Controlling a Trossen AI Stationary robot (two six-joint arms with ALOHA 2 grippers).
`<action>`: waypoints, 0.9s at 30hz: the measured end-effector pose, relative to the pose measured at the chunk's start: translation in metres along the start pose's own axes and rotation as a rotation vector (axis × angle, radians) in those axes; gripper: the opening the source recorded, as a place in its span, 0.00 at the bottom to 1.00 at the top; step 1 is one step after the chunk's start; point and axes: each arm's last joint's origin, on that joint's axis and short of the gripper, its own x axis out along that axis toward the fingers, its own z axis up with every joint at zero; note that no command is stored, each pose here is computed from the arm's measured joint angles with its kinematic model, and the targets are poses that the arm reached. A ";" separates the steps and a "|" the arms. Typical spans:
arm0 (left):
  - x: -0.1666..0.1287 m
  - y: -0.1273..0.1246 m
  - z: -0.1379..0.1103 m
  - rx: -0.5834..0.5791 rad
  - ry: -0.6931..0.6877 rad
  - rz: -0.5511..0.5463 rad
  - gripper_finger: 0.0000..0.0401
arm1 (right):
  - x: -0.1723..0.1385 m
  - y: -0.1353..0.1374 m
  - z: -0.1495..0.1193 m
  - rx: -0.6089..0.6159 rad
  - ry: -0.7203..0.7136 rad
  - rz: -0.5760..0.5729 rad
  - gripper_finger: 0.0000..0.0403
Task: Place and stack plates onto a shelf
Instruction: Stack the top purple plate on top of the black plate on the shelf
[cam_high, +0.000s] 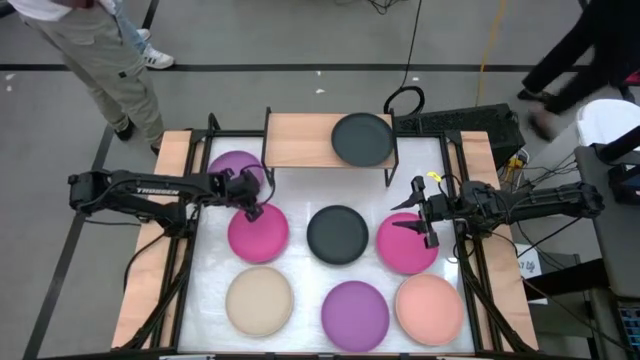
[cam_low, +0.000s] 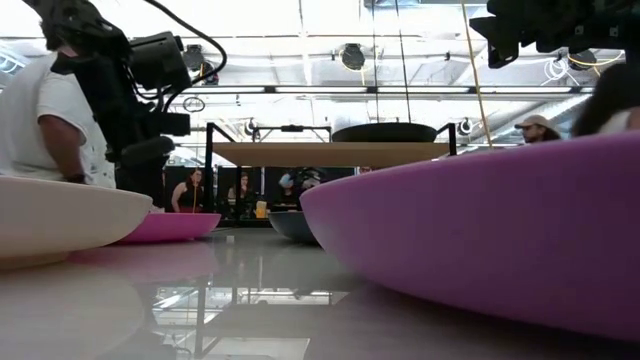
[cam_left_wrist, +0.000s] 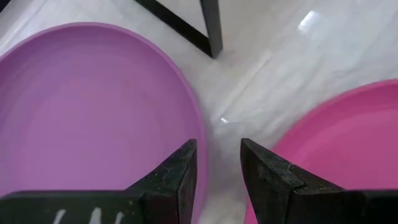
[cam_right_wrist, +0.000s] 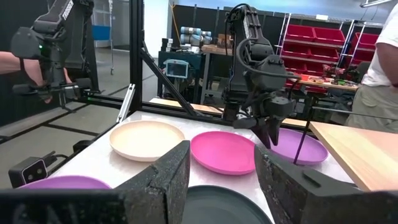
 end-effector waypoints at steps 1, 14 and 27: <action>0.000 0.001 0.000 -0.005 0.001 0.003 0.32 | 0.000 0.000 0.000 -0.001 0.000 0.000 0.39; 0.003 0.002 0.003 -0.027 -0.015 0.003 0.32 | 0.000 0.000 0.000 -0.008 0.000 0.000 0.39; 0.003 0.001 0.005 -0.050 -0.029 -0.002 0.32 | 0.000 0.000 0.001 0.006 -0.011 -0.001 0.39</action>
